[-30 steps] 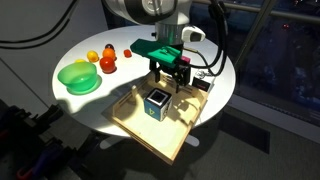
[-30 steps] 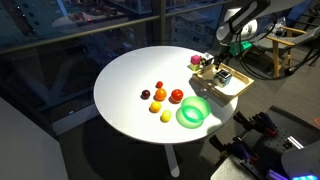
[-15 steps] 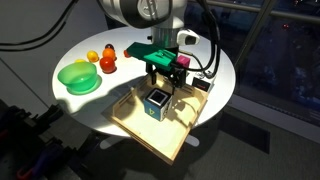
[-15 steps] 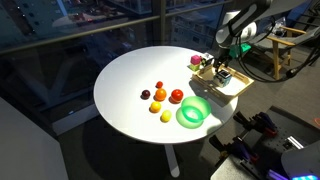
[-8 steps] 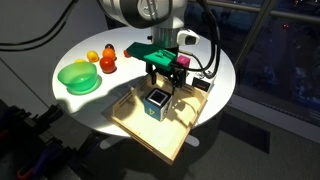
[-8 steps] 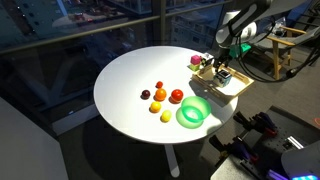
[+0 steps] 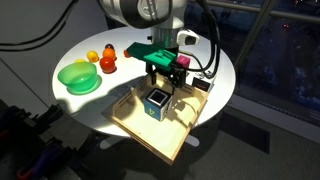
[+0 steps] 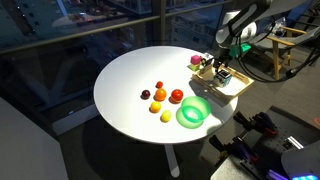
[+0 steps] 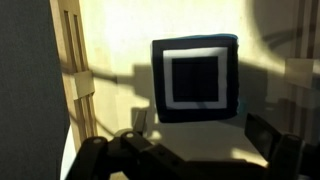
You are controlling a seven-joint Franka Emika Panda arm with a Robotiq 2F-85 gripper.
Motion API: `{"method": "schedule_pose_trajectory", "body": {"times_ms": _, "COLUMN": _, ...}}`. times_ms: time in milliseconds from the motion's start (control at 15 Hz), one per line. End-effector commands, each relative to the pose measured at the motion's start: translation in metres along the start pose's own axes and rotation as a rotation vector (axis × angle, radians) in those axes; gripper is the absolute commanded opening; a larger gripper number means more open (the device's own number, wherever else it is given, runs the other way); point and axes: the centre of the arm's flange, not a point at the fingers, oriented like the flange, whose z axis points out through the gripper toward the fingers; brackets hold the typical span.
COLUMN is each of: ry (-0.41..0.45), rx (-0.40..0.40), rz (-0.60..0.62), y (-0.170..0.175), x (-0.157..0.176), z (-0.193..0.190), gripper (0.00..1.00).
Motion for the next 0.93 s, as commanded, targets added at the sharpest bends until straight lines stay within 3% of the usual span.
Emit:
{"method": "schedule_pose_trajectory", "body": {"times_ms": 0, "ry": -0.008, "rx": -0.001, "rz": -0.003, "y": -0.001, "x": 0.001, "z": 0.006, "gripper": 1.00}}
{"method": "schedule_pose_trajectory", "body": {"times_ms": 867, "ry": -0.053, "rx": 0.009, "rz": -0.008, "y": -0.006, "x": -0.005, "z": 0.032, "gripper": 1.00}}
